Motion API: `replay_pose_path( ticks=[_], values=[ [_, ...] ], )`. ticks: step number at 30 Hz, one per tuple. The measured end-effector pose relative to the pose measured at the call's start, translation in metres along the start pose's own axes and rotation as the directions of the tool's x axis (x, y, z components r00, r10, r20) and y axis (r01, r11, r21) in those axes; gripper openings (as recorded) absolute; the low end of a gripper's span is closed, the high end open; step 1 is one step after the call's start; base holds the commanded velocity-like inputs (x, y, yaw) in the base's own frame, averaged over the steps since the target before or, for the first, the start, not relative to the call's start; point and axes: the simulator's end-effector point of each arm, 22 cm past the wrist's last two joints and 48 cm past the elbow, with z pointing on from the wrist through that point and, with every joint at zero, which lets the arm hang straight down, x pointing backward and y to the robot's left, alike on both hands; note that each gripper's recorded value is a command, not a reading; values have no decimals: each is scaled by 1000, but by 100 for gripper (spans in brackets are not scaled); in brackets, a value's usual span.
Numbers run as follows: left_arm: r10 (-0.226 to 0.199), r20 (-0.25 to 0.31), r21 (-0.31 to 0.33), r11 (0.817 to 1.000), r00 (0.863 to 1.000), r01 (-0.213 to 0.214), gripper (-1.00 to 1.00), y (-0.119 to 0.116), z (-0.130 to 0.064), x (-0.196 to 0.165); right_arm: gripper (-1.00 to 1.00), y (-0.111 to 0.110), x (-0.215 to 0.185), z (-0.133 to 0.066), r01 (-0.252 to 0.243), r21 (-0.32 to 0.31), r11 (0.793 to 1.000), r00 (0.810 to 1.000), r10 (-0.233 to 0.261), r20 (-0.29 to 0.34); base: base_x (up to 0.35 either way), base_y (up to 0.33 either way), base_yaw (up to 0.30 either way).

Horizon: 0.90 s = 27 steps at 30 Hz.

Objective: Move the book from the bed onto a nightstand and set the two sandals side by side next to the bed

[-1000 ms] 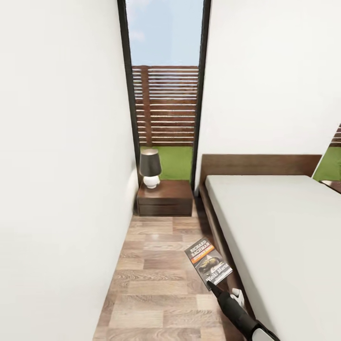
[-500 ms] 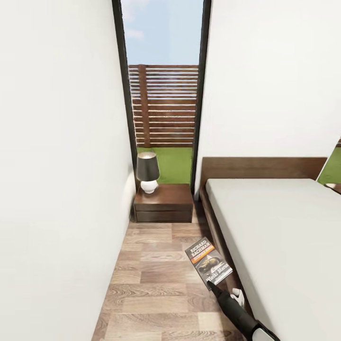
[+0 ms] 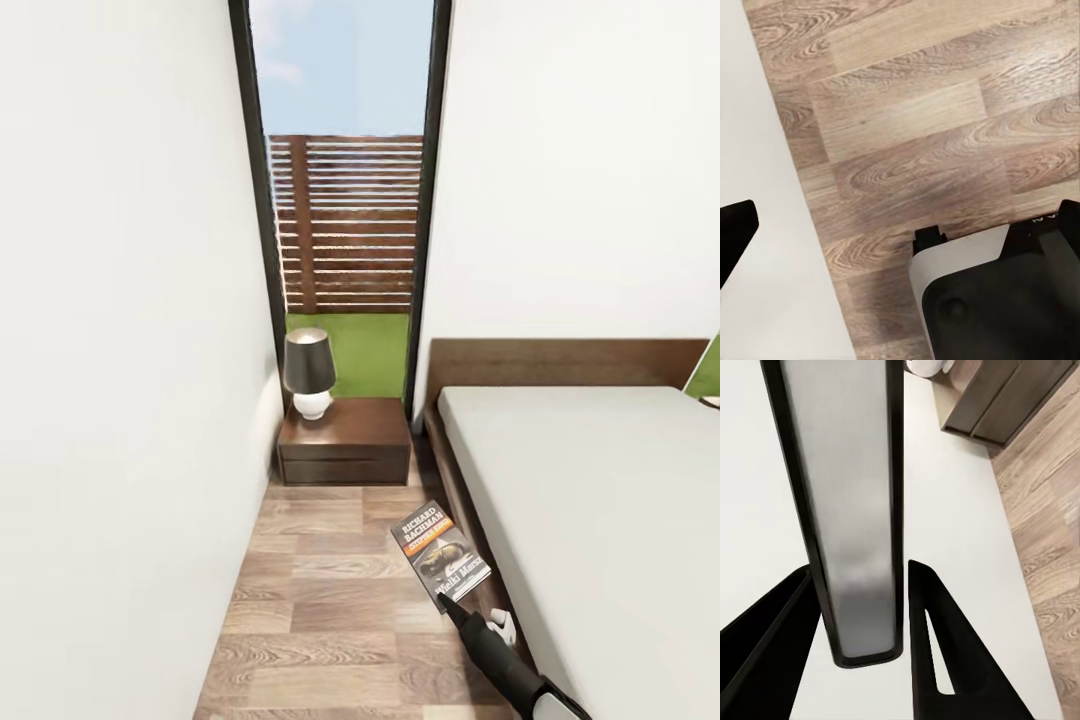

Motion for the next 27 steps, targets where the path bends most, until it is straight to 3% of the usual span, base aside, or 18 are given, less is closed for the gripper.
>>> replay_pose_path(
  ticks=[27],
  values=[
    [0,1,-2,1000,1000,0,100,0,0,0,-100,0,1,0,-1,0,1000,1000,1,-1,335,0,0]
  ],
)
